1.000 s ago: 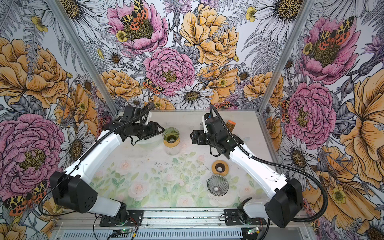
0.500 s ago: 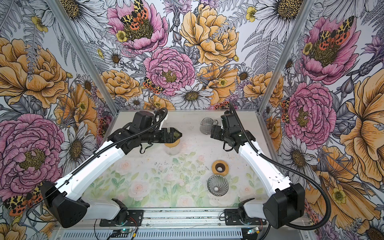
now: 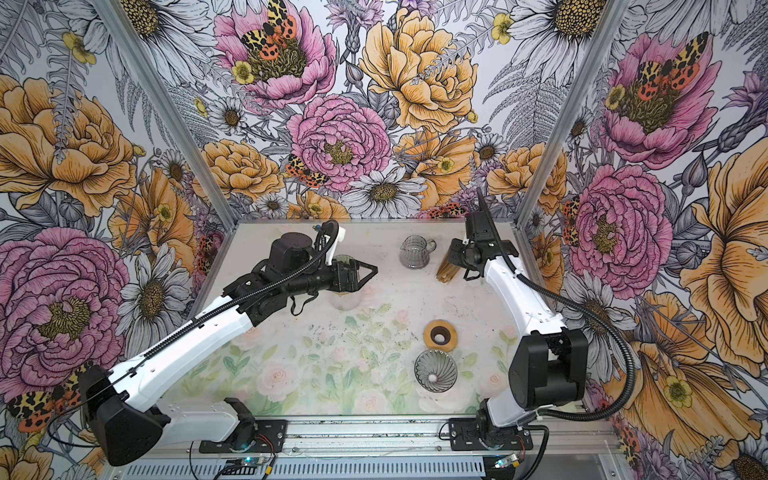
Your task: Place the coffee filter in the dripper
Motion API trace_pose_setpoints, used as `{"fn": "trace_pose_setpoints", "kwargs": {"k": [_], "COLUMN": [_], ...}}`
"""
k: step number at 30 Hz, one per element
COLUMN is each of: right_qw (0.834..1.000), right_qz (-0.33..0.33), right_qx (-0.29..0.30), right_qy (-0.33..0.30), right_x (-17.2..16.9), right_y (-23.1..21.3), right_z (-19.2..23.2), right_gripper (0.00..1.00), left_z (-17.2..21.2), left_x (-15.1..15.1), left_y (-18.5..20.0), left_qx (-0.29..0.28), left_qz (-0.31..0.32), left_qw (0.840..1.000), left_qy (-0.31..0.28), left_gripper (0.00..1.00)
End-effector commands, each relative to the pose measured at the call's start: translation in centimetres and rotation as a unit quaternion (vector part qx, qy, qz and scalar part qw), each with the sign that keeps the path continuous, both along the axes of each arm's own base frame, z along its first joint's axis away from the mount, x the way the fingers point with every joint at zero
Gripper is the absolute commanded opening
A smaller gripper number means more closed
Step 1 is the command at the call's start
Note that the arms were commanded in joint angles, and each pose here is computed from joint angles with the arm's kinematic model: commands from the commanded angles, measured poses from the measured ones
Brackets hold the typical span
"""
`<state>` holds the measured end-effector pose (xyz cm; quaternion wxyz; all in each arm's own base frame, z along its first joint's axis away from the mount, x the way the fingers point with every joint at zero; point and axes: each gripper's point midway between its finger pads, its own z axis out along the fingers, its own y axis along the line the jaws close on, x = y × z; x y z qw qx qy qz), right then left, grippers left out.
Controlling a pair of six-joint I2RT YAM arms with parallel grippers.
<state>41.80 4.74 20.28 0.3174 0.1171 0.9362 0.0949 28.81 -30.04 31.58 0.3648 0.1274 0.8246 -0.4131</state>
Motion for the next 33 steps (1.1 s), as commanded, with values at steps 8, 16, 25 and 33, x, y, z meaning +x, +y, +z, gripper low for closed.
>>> {"fn": "trace_pose_setpoints", "kwargs": {"k": [8, 16, 25, 33], "right_qw": [1.0, 1.0, 1.0, 0.999], "right_qz": [-0.008, -0.012, -0.004, -0.003], "right_qx": [-0.019, -0.015, -0.011, -0.009], "right_qy": [0.006, 0.02, 0.024, 0.036], "right_x": [4.3, 6.7, 8.0, 8.9], "right_y": [-2.1, -2.9, -2.6, -2.5], "right_z": [-0.8, -2.6, -3.4, -4.8], "right_gripper": [0.24, 0.22, 0.19, 0.18], "left_z": [0.3, 1.2, 0.9, 0.9], "left_x": [-0.6, 0.0, 0.1, 0.3], "left_y": [-2.9, -3.5, -3.3, -3.1], "left_qx": [-0.012, -0.013, -0.003, -0.001], "left_qz": [-0.069, -0.072, -0.068, -0.065], "left_qw": [0.998, 0.997, 0.998, 0.998], "left_qy": [0.001, -0.004, -0.001, 0.001], "left_gripper": [0.99, 0.99, 0.99, 0.99]}}
